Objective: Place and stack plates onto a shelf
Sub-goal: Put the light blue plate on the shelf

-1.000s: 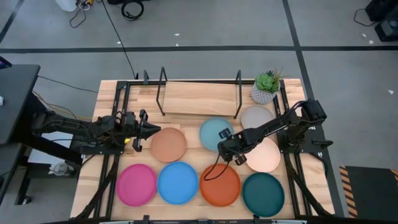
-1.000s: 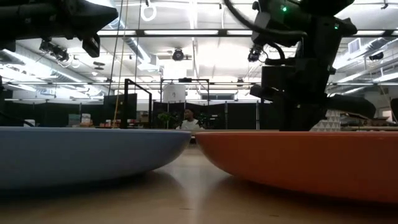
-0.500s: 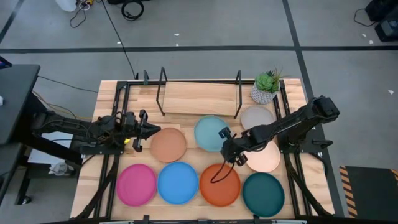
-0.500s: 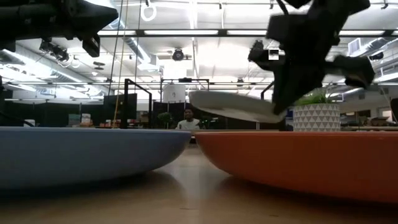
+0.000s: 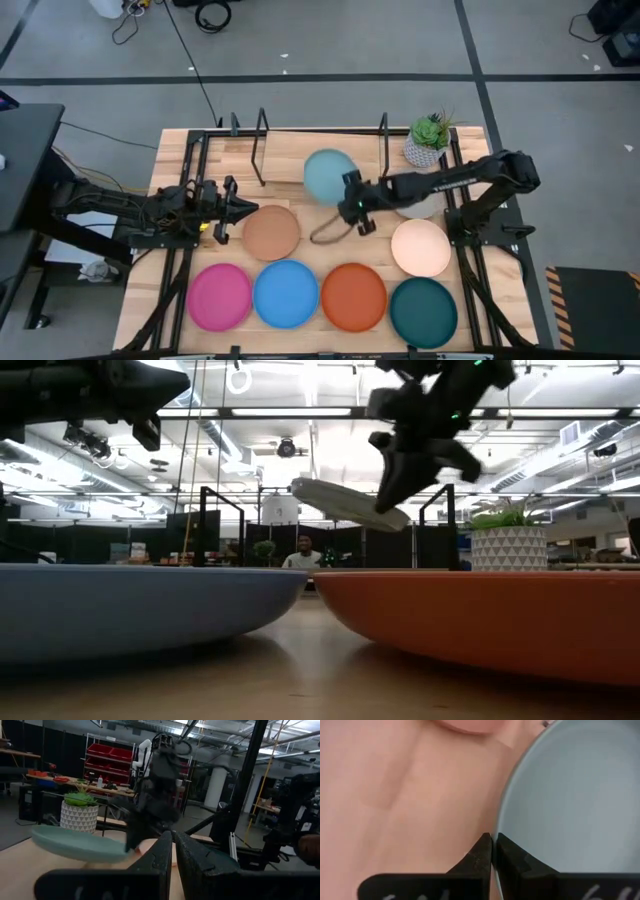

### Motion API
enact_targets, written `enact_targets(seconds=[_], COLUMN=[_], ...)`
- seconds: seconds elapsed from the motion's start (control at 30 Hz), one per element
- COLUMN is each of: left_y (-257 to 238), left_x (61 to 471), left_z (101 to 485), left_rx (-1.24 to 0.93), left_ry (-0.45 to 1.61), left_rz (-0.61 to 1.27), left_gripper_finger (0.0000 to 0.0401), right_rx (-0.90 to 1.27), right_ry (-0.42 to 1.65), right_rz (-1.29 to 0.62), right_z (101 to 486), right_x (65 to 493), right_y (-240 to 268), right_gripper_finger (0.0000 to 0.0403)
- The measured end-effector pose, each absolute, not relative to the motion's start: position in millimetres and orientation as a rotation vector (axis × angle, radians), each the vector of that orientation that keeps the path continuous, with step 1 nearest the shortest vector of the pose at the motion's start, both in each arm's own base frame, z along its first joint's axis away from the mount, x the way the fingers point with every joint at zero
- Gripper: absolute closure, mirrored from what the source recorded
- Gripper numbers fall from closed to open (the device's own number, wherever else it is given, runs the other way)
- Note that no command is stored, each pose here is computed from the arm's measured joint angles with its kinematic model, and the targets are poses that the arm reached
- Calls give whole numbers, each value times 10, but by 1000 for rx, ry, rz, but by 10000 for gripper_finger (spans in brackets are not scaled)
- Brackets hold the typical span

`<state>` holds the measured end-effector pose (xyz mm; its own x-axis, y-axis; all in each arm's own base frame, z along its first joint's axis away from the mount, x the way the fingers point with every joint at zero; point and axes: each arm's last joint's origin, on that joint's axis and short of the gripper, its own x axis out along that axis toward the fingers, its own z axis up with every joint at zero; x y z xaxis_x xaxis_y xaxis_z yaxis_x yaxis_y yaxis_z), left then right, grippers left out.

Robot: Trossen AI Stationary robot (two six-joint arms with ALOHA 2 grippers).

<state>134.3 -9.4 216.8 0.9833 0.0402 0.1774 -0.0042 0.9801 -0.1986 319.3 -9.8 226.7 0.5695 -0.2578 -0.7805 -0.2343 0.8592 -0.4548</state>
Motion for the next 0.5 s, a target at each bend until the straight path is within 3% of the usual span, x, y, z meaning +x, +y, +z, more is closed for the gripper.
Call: enact_targets(seconds=[0.5], left_y=[-94], left_x=[1346], left_z=[2150], left_rx=[-78], left_ry=[-163], left_rz=[34], left_gripper_finger=[369], right_rx=[-379], right_ry=[1049], right_rz=[-96], right_z=[2102], right_x=[3178], right_y=[-785], right_gripper_finger=[379])
